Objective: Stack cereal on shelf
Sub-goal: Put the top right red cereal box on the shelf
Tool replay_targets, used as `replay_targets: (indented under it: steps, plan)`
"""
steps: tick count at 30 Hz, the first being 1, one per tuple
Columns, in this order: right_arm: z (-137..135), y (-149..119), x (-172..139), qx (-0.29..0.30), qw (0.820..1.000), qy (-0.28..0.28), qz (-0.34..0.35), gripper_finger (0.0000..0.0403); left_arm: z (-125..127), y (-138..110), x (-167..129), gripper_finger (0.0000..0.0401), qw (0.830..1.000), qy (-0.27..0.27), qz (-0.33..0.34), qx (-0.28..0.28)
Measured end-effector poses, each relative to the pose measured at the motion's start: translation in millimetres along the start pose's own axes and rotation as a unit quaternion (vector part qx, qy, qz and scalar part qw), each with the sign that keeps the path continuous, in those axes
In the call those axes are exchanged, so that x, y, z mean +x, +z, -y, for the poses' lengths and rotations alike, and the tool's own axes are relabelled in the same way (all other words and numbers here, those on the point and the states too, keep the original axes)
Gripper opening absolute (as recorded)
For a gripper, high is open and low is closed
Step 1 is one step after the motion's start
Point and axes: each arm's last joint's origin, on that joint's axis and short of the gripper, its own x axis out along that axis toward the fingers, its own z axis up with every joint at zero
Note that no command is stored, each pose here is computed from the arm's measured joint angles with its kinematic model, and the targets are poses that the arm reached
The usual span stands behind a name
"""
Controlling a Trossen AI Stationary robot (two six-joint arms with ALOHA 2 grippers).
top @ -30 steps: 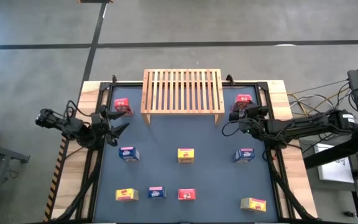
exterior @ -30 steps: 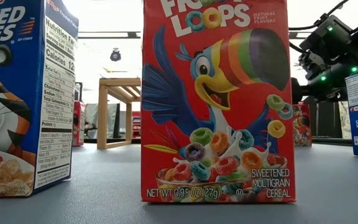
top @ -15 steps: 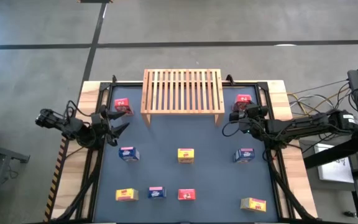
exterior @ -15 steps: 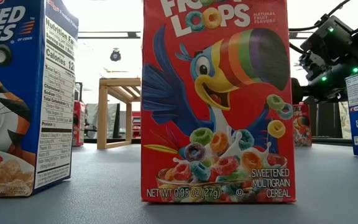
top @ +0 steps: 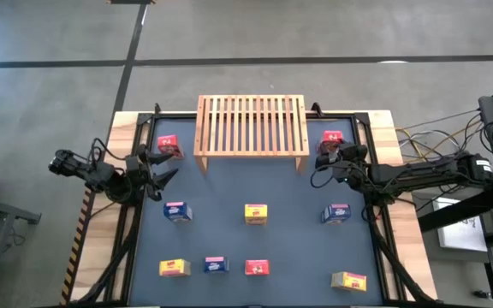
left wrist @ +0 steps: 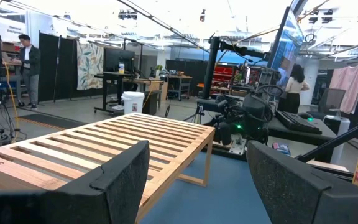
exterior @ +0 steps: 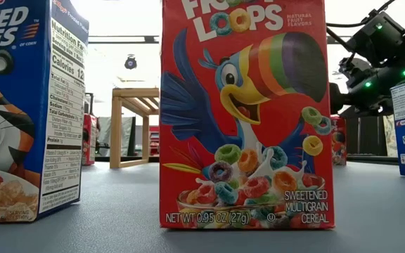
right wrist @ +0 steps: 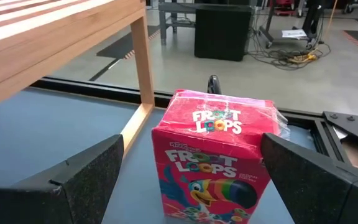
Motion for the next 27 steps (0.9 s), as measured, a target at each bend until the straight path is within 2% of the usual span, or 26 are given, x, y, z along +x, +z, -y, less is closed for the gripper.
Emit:
replay_targets:
  steps: [13, 27]
  plan:
    - [2, 6, -3, -0.034, 0.999, 0.005, 0.014, 0.0368, 0, 0, 0, 0.0254, 1.000, 0.000, 0.000, 0.000]
    - [6, 15, -9, -0.003, 0.999, 0.043, 0.020, 0.0368, 0, 0, 0, 0.0254, 1.000, 0.000, 0.000, 0.000]
